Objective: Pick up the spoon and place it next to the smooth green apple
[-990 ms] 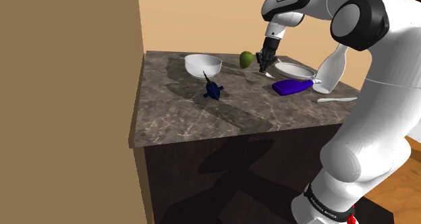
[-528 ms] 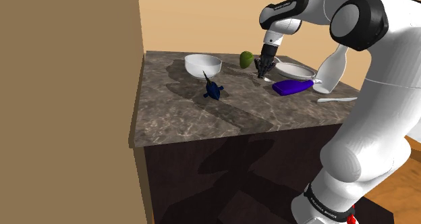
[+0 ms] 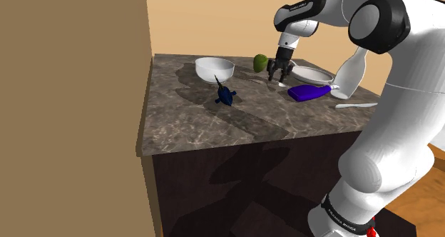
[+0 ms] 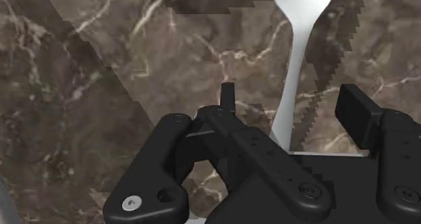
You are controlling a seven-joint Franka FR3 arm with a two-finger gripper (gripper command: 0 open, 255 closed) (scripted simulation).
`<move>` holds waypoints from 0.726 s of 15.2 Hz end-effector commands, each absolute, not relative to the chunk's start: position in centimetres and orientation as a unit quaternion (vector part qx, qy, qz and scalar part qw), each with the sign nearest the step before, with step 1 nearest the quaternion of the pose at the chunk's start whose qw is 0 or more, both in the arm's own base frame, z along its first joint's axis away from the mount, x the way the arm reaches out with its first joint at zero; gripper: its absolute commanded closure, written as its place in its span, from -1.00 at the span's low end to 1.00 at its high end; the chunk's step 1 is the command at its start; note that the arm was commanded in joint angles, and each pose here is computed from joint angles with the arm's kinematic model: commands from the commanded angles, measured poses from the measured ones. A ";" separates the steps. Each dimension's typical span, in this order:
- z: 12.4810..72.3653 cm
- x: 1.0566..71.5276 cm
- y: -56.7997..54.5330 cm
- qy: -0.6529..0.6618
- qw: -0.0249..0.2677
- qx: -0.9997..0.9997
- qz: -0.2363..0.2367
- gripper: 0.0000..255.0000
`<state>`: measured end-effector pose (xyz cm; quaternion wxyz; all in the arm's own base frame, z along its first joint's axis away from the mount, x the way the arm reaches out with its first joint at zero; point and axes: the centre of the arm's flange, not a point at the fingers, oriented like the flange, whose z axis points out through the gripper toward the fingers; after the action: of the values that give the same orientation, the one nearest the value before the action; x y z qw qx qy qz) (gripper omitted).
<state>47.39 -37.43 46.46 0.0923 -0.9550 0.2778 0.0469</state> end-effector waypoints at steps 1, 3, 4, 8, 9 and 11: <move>46.4 47.4 -37.4 0.278 0.092 -0.955 0.047 -1.00; 46.4 47.4 -37.4 0.278 0.092 -0.955 0.047 -1.00; 46.4 47.4 -37.4 0.278 0.092 -0.955 0.047 -1.00; 51.3 47.6 -38.4 0.278 0.092 -0.955 0.047 -1.00; 51.3 47.6 -38.4 0.278 0.092 -0.955 0.047 -1.00; 51.3 47.6 -38.4 0.278 0.092 -0.955 0.047 -1.00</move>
<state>47.63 -38.38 51.23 0.0923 -0.9550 0.2779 0.0469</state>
